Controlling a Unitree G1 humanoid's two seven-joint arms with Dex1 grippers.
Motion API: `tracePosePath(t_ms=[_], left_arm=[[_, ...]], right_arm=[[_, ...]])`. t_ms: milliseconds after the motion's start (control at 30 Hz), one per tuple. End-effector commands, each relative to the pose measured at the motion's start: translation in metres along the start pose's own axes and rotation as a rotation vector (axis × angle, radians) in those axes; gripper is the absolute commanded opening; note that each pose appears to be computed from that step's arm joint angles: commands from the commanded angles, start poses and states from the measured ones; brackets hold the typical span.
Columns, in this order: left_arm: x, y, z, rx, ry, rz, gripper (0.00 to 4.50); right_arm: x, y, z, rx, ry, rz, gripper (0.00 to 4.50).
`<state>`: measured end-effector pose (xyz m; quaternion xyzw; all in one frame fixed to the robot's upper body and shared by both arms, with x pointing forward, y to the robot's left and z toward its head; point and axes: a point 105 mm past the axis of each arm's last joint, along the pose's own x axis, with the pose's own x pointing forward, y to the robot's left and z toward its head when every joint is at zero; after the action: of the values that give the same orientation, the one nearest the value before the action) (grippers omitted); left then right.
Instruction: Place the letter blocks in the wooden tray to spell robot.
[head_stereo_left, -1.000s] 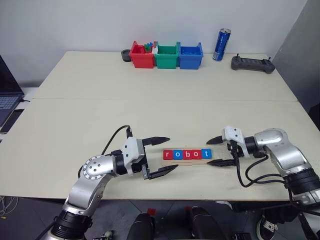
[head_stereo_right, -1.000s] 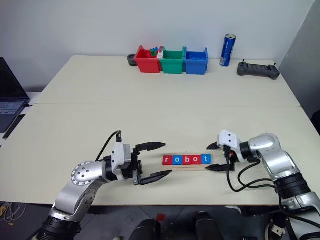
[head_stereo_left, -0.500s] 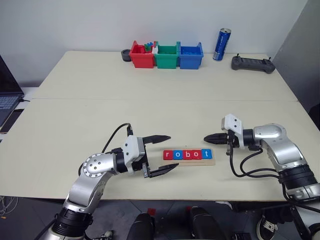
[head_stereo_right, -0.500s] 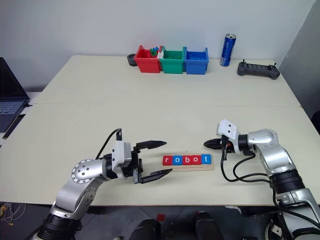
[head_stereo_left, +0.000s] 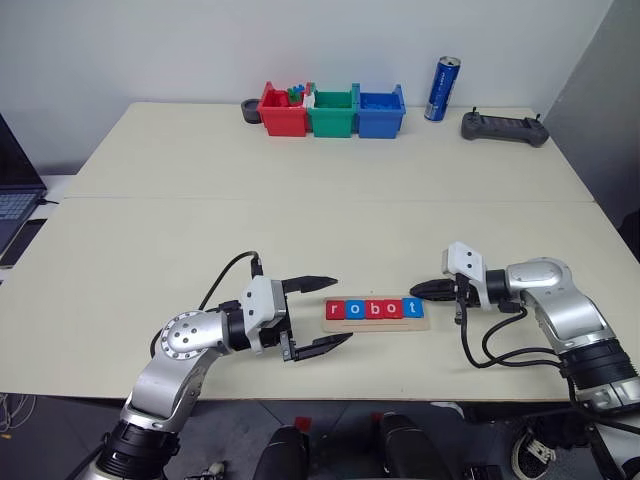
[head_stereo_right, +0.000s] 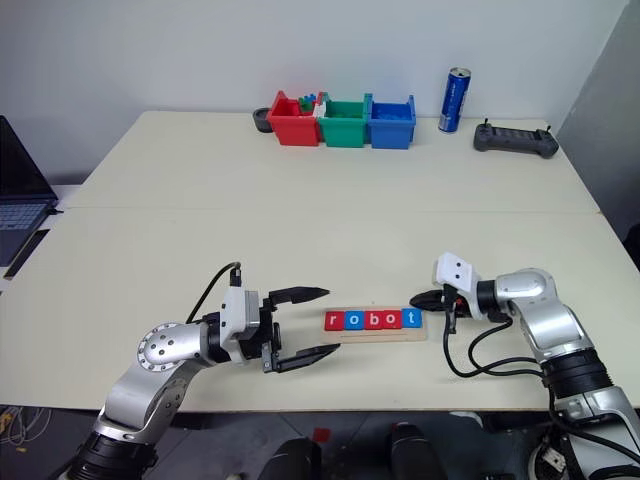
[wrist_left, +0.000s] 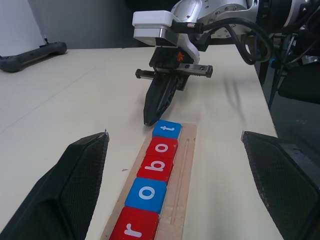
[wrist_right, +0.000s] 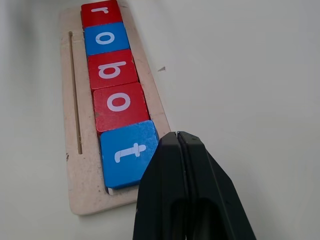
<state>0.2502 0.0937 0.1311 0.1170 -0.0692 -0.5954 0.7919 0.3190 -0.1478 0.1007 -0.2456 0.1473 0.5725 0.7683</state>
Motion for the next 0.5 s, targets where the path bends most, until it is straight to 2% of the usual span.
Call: tracePosePath(t_ms=[33,300,500], left_arm=[[0.000,0.000,0.012,0.048,-0.026,-0.002,4.50],[0.001,0.001,0.012,0.046,-0.027,-0.008,4.50],[-0.002,0.006,0.008,0.024,-0.005,0.007,4.50]], right_arm=[[-0.001,0.007,0.006,-0.031,-0.010,0.027,0.04],[-0.004,0.010,0.009,-0.029,-0.018,0.031,0.04],[-0.022,0.005,0.017,-0.013,-0.024,-0.008,0.04]])
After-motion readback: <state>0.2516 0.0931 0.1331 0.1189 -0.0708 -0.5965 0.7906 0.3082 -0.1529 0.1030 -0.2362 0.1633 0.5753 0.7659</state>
